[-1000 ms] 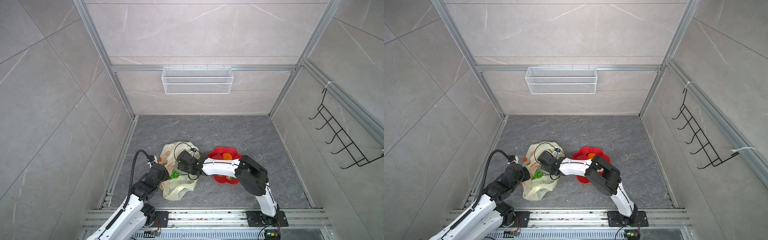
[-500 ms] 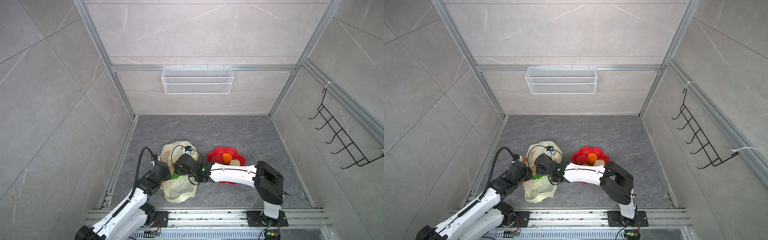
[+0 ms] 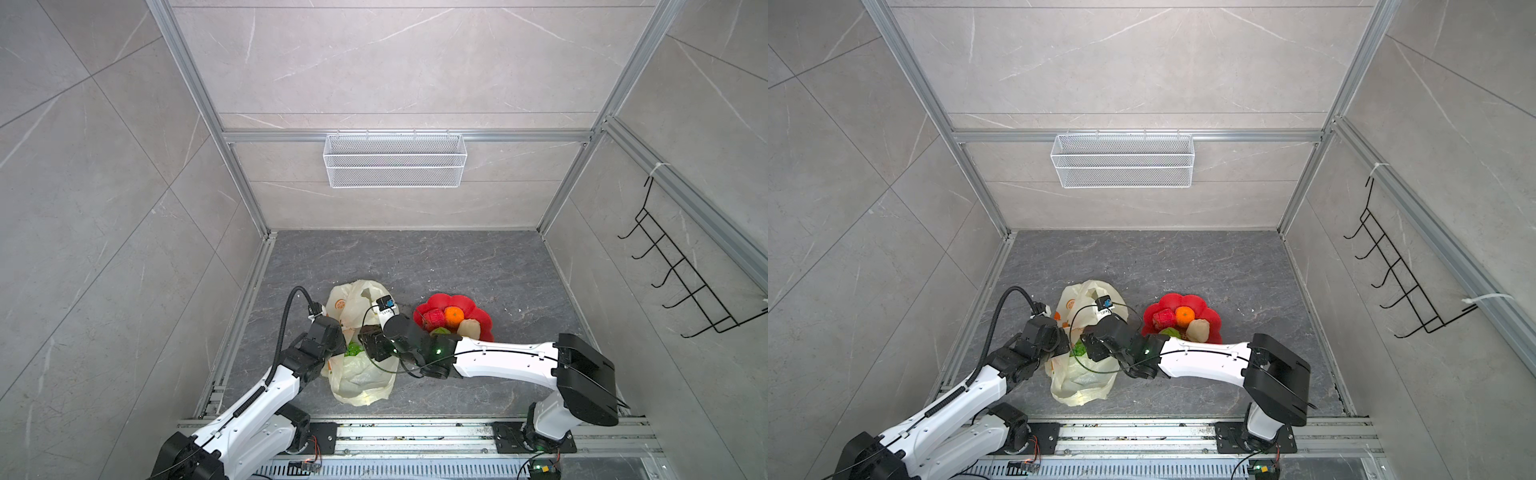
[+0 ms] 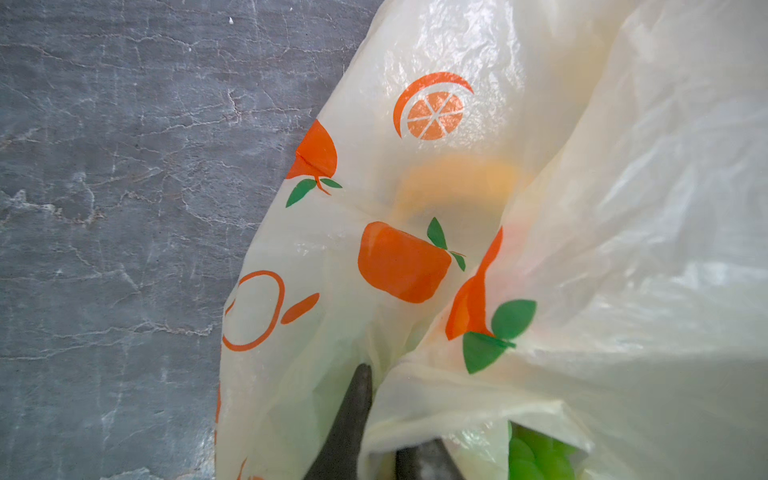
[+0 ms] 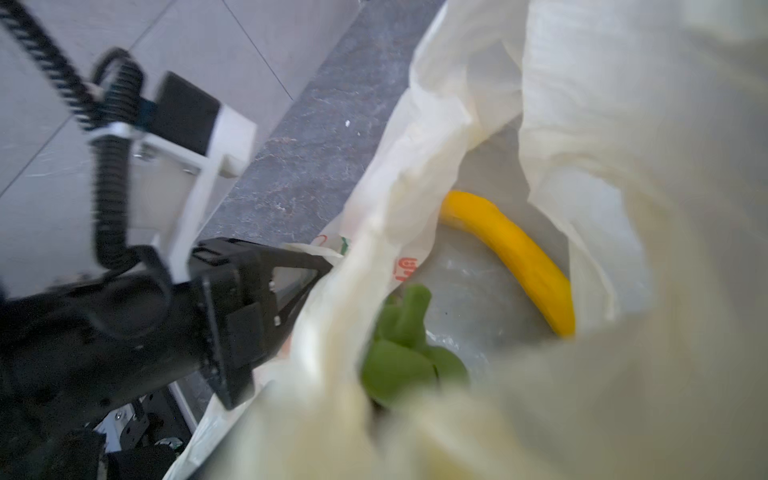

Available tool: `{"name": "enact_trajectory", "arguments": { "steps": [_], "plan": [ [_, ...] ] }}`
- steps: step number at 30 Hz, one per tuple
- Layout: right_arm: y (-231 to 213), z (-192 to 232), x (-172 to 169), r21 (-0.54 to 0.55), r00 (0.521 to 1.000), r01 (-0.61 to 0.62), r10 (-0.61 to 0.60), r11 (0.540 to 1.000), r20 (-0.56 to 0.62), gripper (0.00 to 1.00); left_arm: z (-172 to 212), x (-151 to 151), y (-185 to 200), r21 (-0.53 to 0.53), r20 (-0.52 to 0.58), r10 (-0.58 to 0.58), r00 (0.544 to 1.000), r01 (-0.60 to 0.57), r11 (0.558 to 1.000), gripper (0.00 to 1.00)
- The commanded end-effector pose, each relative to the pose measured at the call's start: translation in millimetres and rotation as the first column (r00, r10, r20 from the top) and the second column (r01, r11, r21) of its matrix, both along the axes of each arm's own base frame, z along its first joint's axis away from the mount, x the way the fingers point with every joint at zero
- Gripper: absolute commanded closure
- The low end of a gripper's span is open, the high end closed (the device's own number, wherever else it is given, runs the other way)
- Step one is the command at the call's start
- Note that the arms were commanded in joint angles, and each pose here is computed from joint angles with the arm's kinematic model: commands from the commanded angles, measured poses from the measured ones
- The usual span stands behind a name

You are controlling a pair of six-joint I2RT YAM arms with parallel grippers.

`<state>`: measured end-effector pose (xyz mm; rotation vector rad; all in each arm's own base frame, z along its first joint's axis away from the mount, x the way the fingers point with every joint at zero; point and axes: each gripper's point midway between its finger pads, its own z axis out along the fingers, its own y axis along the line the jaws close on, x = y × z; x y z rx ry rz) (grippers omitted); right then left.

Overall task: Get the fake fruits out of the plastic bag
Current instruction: 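Carry the dark plum to the red plate and release it there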

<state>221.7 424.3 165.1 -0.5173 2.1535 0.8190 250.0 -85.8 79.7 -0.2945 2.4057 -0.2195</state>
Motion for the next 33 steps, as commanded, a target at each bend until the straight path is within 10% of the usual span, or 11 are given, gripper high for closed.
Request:
{"name": "enact_trajectory", "arguments": {
  "steps": [1,13,19,33],
  "plan": [
    [-2,13,-8,0.009,0.991,-0.092,0.091,0.996,0.097,0.42,21,15,-11,-0.038,0.057,-0.022,0.998,0.024,0.999,0.85],
    [-40,24,-16,-0.015,0.971,-0.097,0.098,0.995,0.219,0.42,25,14,-1,0.013,0.047,0.000,0.999,-0.001,1.000,0.85],
    [-99,37,5,-0.065,0.946,0.133,-0.107,0.989,0.306,0.42,21,13,5,0.037,0.035,0.017,0.999,-0.018,0.999,0.85],
    [-270,-15,87,-0.326,0.776,0.629,-0.588,0.706,0.225,0.41,18,12,17,0.056,0.059,0.026,0.998,-0.030,0.998,0.84]
  ]
}}
